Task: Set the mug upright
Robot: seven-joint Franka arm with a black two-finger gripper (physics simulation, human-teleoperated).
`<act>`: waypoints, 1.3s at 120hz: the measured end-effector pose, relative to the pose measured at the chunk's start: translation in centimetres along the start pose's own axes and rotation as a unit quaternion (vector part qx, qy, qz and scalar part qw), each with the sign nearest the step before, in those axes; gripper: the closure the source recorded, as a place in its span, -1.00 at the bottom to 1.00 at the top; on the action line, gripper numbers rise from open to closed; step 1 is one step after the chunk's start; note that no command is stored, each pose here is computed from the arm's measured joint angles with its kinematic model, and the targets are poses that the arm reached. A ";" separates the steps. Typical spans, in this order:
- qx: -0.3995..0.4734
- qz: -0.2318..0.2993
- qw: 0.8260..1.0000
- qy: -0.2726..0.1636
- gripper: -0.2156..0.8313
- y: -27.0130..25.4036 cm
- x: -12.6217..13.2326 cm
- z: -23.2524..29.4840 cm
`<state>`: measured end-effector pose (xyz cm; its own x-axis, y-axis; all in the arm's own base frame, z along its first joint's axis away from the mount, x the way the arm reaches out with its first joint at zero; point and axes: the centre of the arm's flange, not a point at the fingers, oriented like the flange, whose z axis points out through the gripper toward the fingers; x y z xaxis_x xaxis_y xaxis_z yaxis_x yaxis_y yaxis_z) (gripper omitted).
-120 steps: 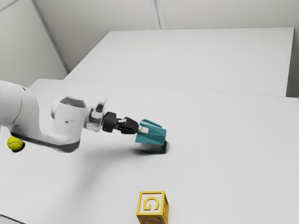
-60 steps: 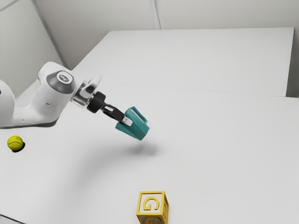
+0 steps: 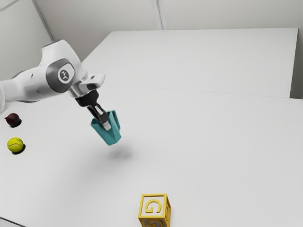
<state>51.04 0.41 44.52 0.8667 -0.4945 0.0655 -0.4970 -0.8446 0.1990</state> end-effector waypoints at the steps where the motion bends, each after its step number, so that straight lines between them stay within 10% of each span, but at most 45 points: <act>1: 0.003 0.000 1.000 -0.002 0.91 0.1 0.0 0.0; 156: 0.129 -0.139 0.982 -0.005 0.91 1.4 -1.7 8.4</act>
<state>48.57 -1.65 36.49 0.9706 -0.2383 0.0345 -0.2366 -0.9705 -0.0459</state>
